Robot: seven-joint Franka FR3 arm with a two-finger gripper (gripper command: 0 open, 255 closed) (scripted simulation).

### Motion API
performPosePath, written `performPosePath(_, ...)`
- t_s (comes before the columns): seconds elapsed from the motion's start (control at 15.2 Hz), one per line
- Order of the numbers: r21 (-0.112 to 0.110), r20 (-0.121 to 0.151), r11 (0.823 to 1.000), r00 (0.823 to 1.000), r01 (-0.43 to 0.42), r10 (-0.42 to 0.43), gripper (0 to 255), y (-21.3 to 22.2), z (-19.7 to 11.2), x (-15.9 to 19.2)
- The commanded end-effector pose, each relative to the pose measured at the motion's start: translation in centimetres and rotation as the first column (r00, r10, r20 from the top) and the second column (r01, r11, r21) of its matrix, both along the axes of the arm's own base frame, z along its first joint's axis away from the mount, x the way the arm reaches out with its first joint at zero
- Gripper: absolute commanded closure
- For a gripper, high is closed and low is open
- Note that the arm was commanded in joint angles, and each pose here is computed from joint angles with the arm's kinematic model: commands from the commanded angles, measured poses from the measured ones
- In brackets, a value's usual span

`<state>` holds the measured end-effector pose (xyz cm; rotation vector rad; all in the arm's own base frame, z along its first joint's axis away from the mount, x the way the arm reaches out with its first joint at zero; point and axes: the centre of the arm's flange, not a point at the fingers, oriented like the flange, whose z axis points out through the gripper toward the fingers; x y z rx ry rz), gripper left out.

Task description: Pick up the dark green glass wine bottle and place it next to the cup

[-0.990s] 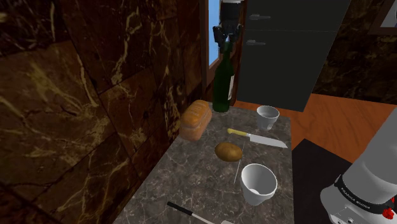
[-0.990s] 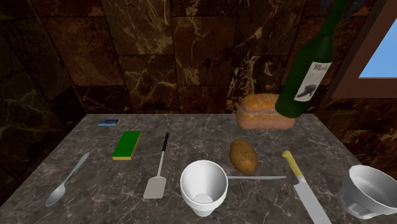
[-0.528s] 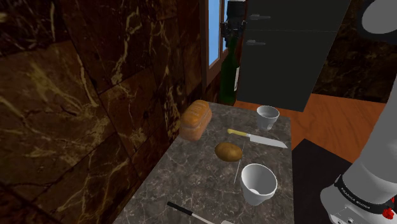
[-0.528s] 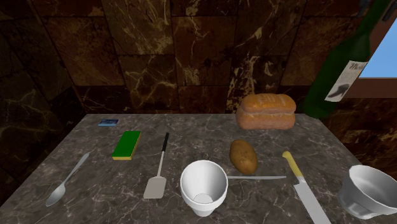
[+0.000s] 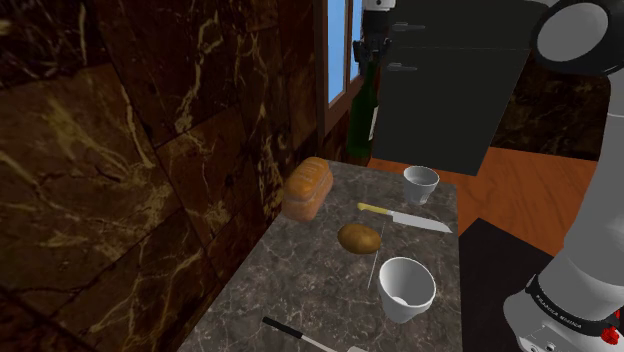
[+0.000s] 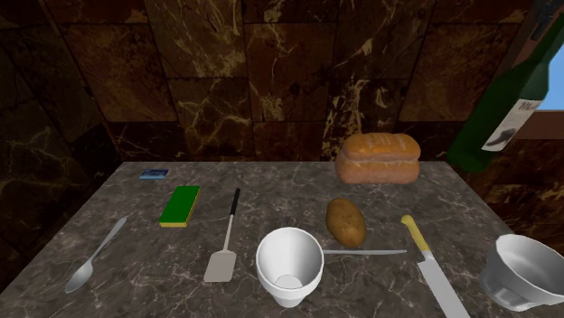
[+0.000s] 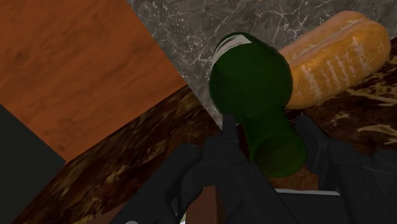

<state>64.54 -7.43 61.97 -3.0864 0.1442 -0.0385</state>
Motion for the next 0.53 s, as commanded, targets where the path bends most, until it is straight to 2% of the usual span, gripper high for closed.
performPosePath(0.0,0.0,0.001,1.0,1.0,0.0,0.0,255,0.0,-1.0,0.1)
performPosePath(0.46,0.0,0.001,1.0,1.0,0.0,0.0,255,0.0,-4.7,0.1)
